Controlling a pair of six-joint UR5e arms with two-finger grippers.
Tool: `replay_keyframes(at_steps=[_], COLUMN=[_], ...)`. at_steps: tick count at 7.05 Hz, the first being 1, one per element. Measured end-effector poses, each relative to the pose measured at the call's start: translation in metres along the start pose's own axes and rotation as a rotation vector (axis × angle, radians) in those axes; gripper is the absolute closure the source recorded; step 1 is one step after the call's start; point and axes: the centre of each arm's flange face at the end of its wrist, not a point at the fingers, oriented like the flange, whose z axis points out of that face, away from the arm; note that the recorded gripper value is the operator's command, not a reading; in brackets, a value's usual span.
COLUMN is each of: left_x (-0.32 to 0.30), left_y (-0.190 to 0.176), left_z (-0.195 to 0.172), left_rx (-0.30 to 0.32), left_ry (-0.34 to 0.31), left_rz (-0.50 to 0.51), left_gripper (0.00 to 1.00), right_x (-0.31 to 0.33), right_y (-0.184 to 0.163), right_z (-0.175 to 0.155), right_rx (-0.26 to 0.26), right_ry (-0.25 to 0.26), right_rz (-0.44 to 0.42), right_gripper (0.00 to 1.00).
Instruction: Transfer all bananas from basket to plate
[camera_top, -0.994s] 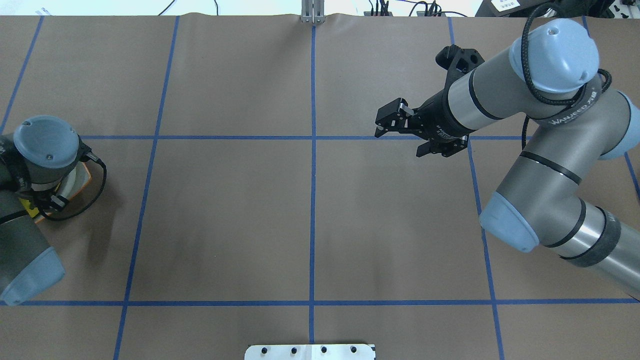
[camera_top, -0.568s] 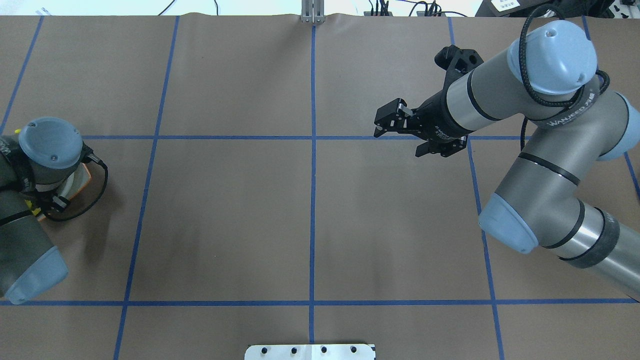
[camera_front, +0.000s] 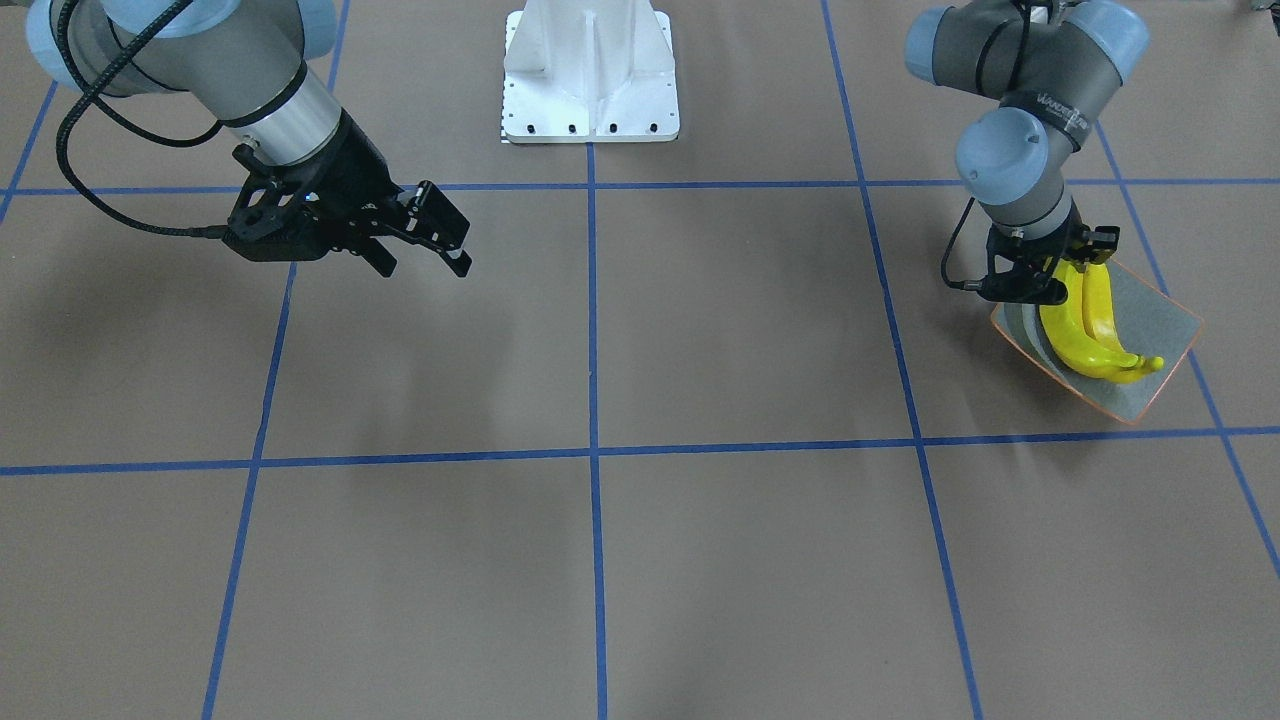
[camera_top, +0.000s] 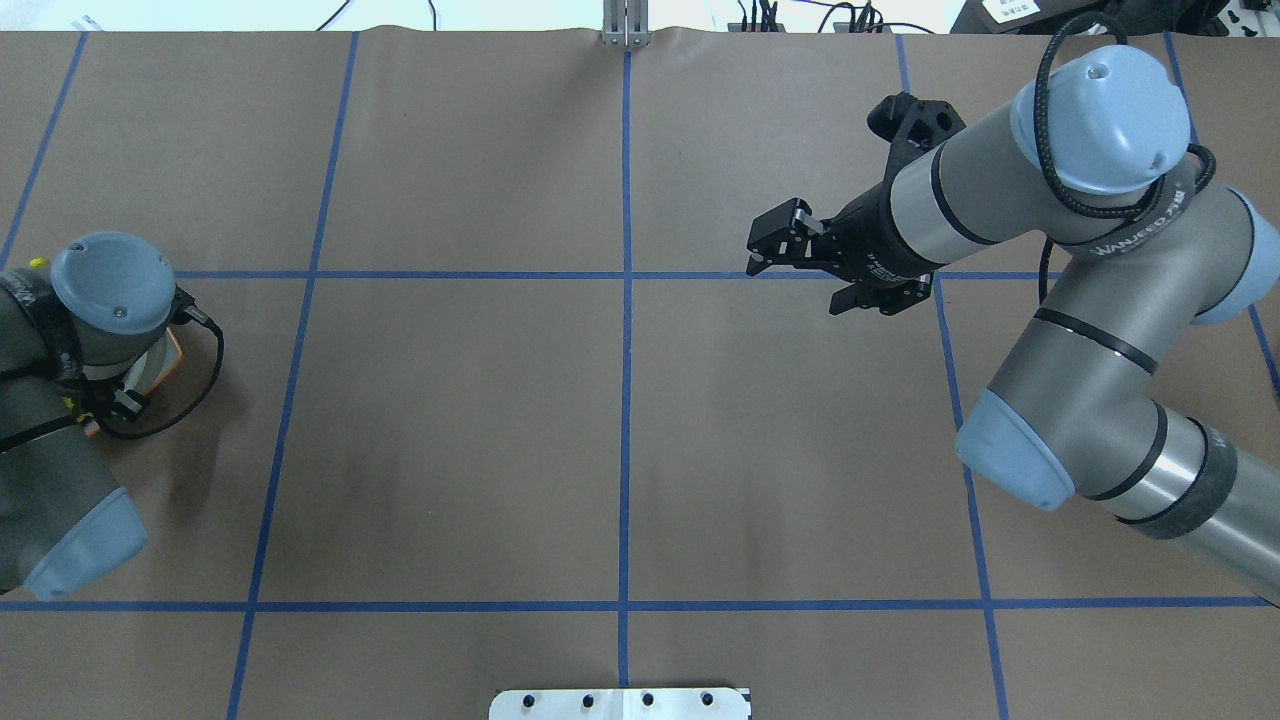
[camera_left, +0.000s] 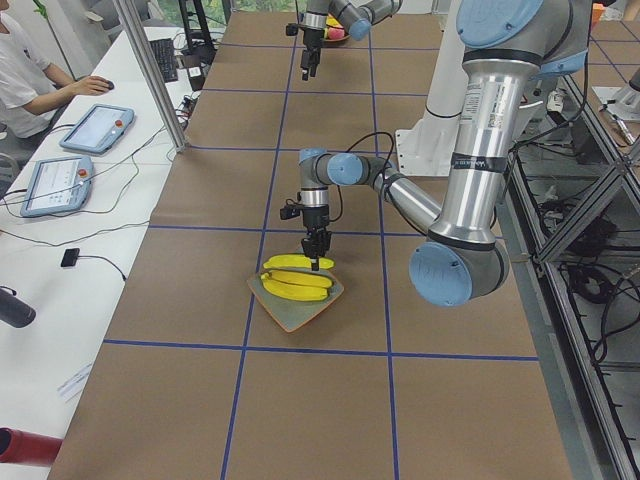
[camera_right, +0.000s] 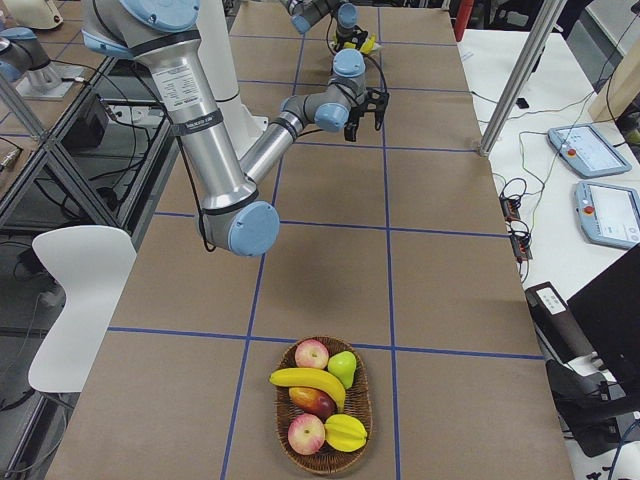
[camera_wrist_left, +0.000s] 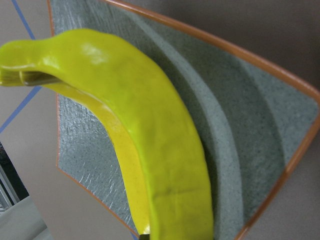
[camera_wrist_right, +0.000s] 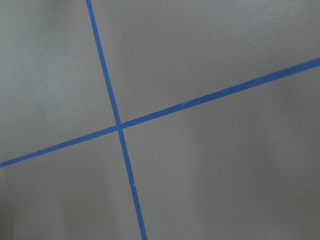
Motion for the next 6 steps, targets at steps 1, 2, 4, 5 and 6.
replay_keyframes(at_steps=[1,2,4,5,6], left_x=[0.000,0.000,0.001,0.001,0.004], left_y=[-0.001,-0.002,-0.003,-0.003,-0.006], left_z=[0.001,0.004,0.007,0.004,-0.010], left_rx=[-0.001,-0.005,-0.010,-0.004,0.018], left_ry=[-0.002,-0.004,-0.007,-0.003,0.015], left_rz=[0.001,0.001,0.001,0.001,0.002], left_gripper=[0.95,0.36,0.00,0.00,0.00], right_x=[-0.001,-0.001,-0.001,-0.002,-0.002], right_y=[0.001,0.001,0.001,0.001,0.002], right_z=[0.000,0.000,-0.001,-0.001,-0.002], right_rx=[0.000,0.000,0.000,0.000,0.001], right_ry=[-0.001,-0.002,-0.003,-0.004,-0.005], right_rz=[0.001,0.001,0.001,0.001,0.001], right_gripper=[0.00,0.00,0.00,0.00,0.00])
